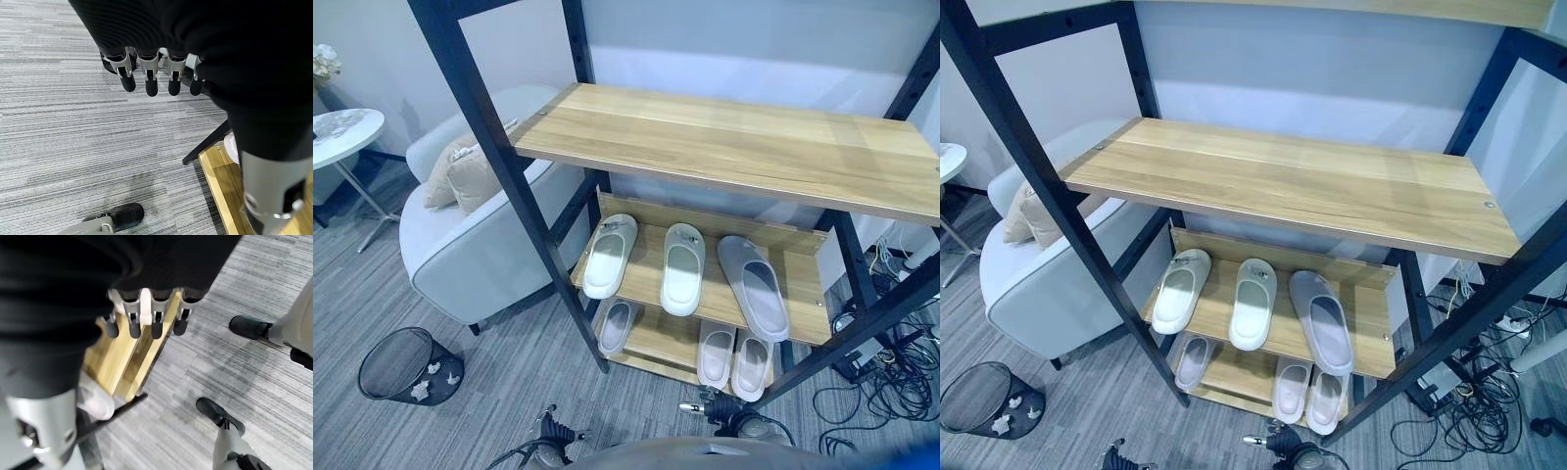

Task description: Arrange the slippers neatly on the shoe rack.

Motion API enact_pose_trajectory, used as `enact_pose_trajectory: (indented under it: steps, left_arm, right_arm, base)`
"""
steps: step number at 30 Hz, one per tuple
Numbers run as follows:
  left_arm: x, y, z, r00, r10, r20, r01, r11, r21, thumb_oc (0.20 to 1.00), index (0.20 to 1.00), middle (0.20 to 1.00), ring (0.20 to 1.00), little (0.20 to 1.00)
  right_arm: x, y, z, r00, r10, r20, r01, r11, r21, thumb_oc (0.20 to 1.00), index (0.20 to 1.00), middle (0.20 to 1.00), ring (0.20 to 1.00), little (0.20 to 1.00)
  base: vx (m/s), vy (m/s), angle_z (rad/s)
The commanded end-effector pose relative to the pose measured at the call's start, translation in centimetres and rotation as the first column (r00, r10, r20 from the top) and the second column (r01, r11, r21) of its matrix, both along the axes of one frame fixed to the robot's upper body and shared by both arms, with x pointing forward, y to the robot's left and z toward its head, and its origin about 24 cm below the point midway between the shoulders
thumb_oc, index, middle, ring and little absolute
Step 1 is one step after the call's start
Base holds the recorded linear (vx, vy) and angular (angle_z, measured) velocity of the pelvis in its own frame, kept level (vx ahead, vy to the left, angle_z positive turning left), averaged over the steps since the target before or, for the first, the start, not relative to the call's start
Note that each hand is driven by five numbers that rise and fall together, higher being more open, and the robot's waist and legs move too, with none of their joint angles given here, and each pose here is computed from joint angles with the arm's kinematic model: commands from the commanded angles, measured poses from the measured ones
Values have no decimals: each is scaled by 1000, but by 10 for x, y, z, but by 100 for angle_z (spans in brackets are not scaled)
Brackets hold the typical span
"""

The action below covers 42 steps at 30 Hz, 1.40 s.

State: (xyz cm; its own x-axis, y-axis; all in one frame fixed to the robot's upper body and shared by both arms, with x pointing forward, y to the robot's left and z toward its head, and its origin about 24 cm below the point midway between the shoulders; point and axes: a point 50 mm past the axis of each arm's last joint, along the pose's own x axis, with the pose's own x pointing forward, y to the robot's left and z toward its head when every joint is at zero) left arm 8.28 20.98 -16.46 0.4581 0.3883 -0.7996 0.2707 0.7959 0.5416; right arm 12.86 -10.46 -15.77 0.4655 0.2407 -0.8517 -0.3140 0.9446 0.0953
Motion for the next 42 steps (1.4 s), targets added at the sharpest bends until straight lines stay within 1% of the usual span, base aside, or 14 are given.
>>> enact_pose_trajectory:
  steps: [1, 2, 5, 8, 10, 12, 15, 19, 23, 25, 27, 30, 33, 42]
  left_arm:
    - [2, -27, -5, 992, -105, -69, 102, 994, -47, 1000, 1000, 1000, 1000, 1000]
    - [-1, -29, -6, 992, -106, -65, 104, 994, -43, 1000, 1000, 1000, 1000, 1000]
    - [-7, -33, -7, 987, -130, -93, 127, 991, -30, 1000, 1000, 1000, 1000, 1000]
    - [-11, -43, -9, 976, -176, -125, 173, 984, -34, 1000, 1000, 1000, 1000, 1000]
    - [-12, -45, -9, 974, -184, -133, 181, 983, -38, 1000, 1000, 1000, 1000, 1000]
    - [-13, -50, -9, 969, -202, -142, 197, 979, -45, 1000, 1000, 1000, 1000, 1000]
    - [-14, -51, -10, 965, -216, -151, 211, 976, -46, 1000, 1000, 1000, 1000, 1000]
    - [-22, -51, -11, 959, -221, -176, 218, 975, -33, 1000, 1000, 1000, 1000, 1000]
    - [-28, -48, -11, 963, -196, -184, 196, 980, -20, 1000, 1000, 1000, 1000, 1000]
    - [-31, -49, -11, 966, -183, -183, 182, 983, -22, 1000, 1000, 1000, 1000, 1000]
    - [-37, -51, -12, 967, -172, -189, 169, 985, -31, 1000, 1000, 1000, 1000, 1000]
    - [-41, -52, -12, 970, -152, -189, 147, 988, -39, 1000, 1000, 1000, 1000, 1000]
    - [-46, -55, -13, 974, -128, -187, 119, 991, -59, 1000, 1000, 1000, 1000, 1000]
    - [-55, -55, -13, 975, -103, -195, 92, 994, -63, 1000, 1000, 1000, 1000, 1000]
  right_arm:
    - [34, 9, 13, 999, 4, 32, -7, 995, 99, 1000, 1000, 1000, 1000, 1000]
    - [19, 30, 13, 999, 38, 33, -43, 985, 168, 1000, 1000, 1000, 1000, 1000]
    - [13, 32, 13, 991, 124, 57, -133, 970, 204, 1000, 1000, 1000, 1000, 1000]
    - [20, 30, 17, 952, 270, 142, -290, 945, 150, 1000, 1000, 1000, 1000, 1000]
    - [22, 33, 19, 936, 313, 164, -336, 931, 140, 1000, 1000, 1000, 1000, 1000]
    - [29, 48, 29, 884, 400, 242, -439, 888, 135, 1000, 1000, 1000, 1000, 1000]
    - [35, 60, 38, 846, 443, 298, -499, 854, 146, 1000, 1000, 1000, 1000, 1000]
    - [44, 93, 64, 744, 515, 427, -632, 750, 195, 1000, 1000, 1000, 1000, 1000]
    - [61, 107, 98, 667, 467, 580, -666, 722, 185, 1000, 1000, 1000, 1000, 1000]
    - [73, 104, 115, 641, 393, 659, -635, 754, 168, 1000, 1000, 1000, 1000, 1000]
    - [92, 97, 141, 604, 240, 760, -554, 812, 183, 1000, 1000, 1000, 1000, 1000]
    - [107, 84, 158, 544, 130, 829, -458, 874, 163, 1000, 1000, 1000, 1000, 1000]
    - [126, 55, 175, 468, -34, 883, -231, 960, 160, 1000, 1000, 1000, 1000, 1000]
    - [129, 17, 158, 477, -225, 850, 76, 974, 215, 1000, 1000, 1000, 1000, 1000]
  base:
    - [61, -4, 4]
    - [11, 9, 14]
    - [7, 25, 10]
    - [43, 43, -3]
    - [19, 15, 6]
    - [13, 1, 9]
    - [6, -7, 10]
    - [0, 0, 0]
    - [0, 0, 0]
    - [0, 0, 0]
    - [1, 14, -4]
    - [3, 12, -6]
    - [17, 16, -6]
    - [7, 5, -3]
